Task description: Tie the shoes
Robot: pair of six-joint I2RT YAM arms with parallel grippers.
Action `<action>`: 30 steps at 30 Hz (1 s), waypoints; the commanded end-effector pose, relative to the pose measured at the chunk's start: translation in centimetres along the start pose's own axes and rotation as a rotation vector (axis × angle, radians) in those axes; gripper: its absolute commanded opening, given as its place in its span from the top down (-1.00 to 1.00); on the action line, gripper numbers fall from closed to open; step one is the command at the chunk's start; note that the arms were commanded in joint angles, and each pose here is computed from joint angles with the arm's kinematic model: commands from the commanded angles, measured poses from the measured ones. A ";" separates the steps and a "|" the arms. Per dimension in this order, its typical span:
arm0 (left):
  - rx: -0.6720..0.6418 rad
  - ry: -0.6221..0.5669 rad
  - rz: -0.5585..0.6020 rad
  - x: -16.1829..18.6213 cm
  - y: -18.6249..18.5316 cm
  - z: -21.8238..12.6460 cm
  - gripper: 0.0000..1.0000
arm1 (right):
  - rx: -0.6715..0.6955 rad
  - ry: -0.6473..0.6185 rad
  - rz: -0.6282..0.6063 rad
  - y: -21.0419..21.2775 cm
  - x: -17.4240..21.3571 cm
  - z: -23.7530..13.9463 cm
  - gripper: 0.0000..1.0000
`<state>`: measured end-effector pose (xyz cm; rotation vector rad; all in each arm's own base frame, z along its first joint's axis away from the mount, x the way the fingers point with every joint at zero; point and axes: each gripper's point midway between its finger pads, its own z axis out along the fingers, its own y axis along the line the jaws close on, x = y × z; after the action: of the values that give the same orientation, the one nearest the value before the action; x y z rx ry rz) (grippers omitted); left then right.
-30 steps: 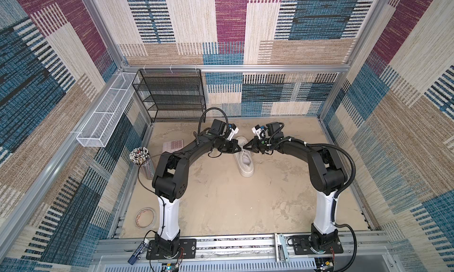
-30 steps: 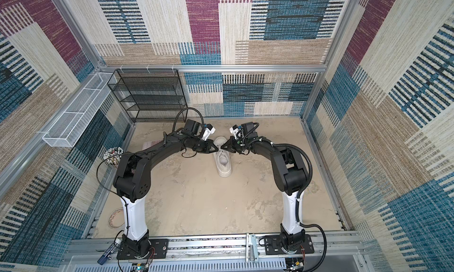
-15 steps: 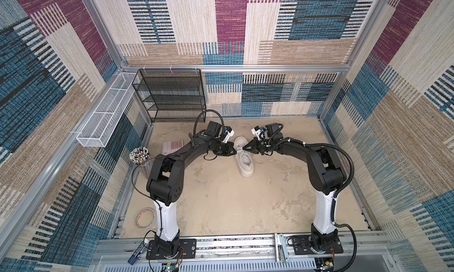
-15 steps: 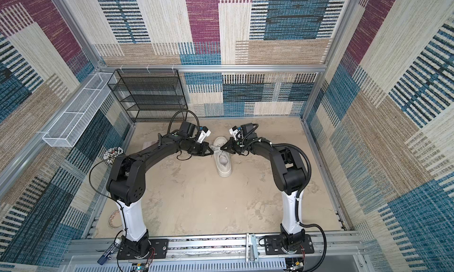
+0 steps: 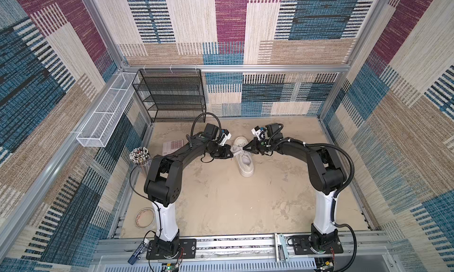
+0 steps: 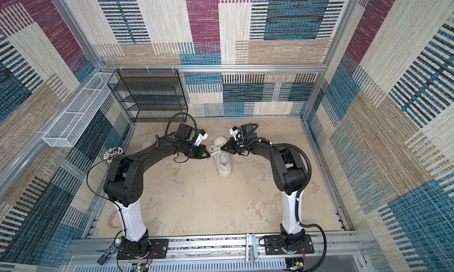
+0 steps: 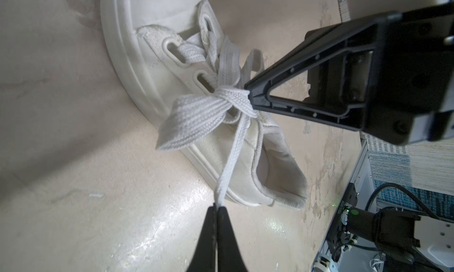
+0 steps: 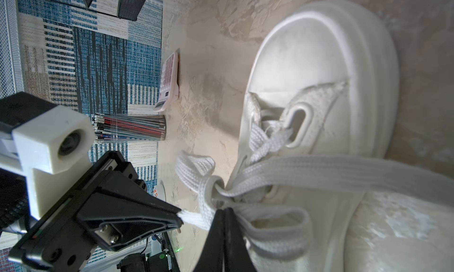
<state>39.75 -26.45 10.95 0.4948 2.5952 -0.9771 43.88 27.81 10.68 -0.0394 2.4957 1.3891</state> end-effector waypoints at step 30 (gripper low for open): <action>0.036 -0.107 0.014 -3.2 -0.7 -2.4 -0.51 | 0.015 -0.057 0.035 -1.6 -2.3 -2.7 0.16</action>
<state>41.46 -25.41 14.05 0.4706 2.5007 -0.9778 45.54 23.95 10.80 0.0690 2.4991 1.3205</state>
